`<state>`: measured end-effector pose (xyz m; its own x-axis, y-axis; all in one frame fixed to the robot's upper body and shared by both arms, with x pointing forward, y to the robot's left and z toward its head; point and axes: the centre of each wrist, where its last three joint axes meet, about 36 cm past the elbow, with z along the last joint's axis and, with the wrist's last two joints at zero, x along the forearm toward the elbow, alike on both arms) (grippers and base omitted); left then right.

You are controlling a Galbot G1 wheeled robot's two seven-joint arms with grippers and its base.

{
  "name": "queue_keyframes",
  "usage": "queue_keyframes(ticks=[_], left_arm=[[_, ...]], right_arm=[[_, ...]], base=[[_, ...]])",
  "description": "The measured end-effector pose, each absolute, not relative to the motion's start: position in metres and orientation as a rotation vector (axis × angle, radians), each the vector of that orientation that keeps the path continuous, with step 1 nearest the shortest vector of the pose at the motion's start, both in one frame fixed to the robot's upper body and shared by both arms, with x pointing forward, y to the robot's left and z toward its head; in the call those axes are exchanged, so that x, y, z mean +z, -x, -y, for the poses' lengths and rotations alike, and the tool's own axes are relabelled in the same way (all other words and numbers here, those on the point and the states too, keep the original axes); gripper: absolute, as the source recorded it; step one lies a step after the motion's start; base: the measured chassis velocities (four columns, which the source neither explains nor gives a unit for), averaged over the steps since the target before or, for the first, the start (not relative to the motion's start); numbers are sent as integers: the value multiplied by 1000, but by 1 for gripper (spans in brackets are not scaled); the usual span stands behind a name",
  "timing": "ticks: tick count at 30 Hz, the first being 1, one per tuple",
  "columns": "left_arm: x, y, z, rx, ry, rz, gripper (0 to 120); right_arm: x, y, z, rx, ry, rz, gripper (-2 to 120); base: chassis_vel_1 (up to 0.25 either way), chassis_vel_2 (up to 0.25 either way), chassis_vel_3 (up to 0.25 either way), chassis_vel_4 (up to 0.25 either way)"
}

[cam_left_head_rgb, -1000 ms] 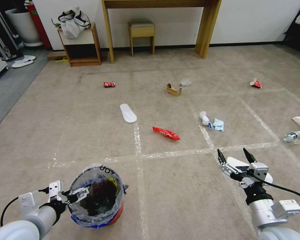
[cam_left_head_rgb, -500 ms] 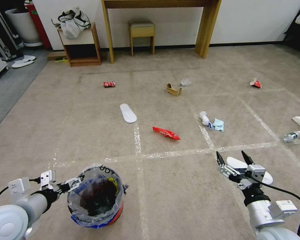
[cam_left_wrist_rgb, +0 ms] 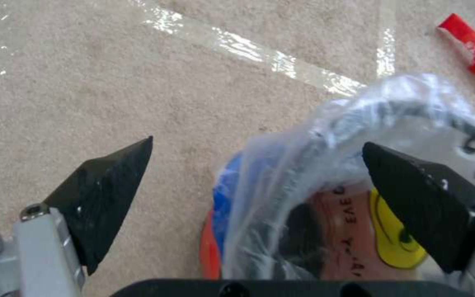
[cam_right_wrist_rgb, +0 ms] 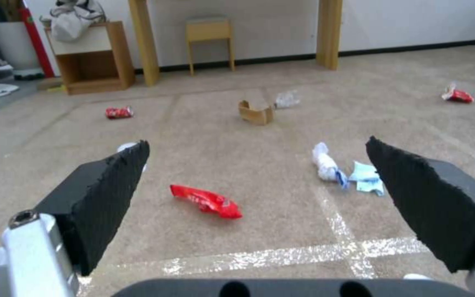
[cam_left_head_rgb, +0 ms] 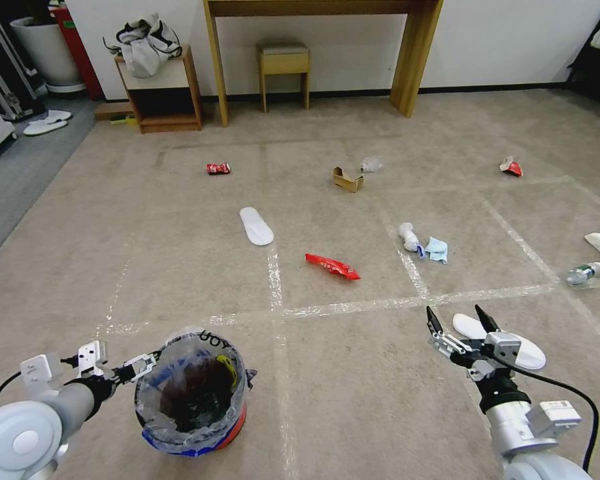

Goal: Pick up the trash bin and place the garbage on the floor into it.

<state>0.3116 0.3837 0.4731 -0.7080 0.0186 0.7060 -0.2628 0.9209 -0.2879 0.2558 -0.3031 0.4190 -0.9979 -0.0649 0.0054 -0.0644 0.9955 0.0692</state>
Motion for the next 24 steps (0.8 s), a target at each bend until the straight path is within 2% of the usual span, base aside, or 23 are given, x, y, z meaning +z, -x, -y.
queue_keyframes(ticks=[16, 24], left_arm=[[434, -321, -380, 496, -197, 2270, 100], [416, -322, -364, 455, -198, 2257, 100]], right_arm=[[407, -262, 302, -125, -89, 3110, 100], [401, -264, 302, -139, -81, 3102, 100]], base=[[0, 0, 0, 0], [0, 0, 0, 0]])
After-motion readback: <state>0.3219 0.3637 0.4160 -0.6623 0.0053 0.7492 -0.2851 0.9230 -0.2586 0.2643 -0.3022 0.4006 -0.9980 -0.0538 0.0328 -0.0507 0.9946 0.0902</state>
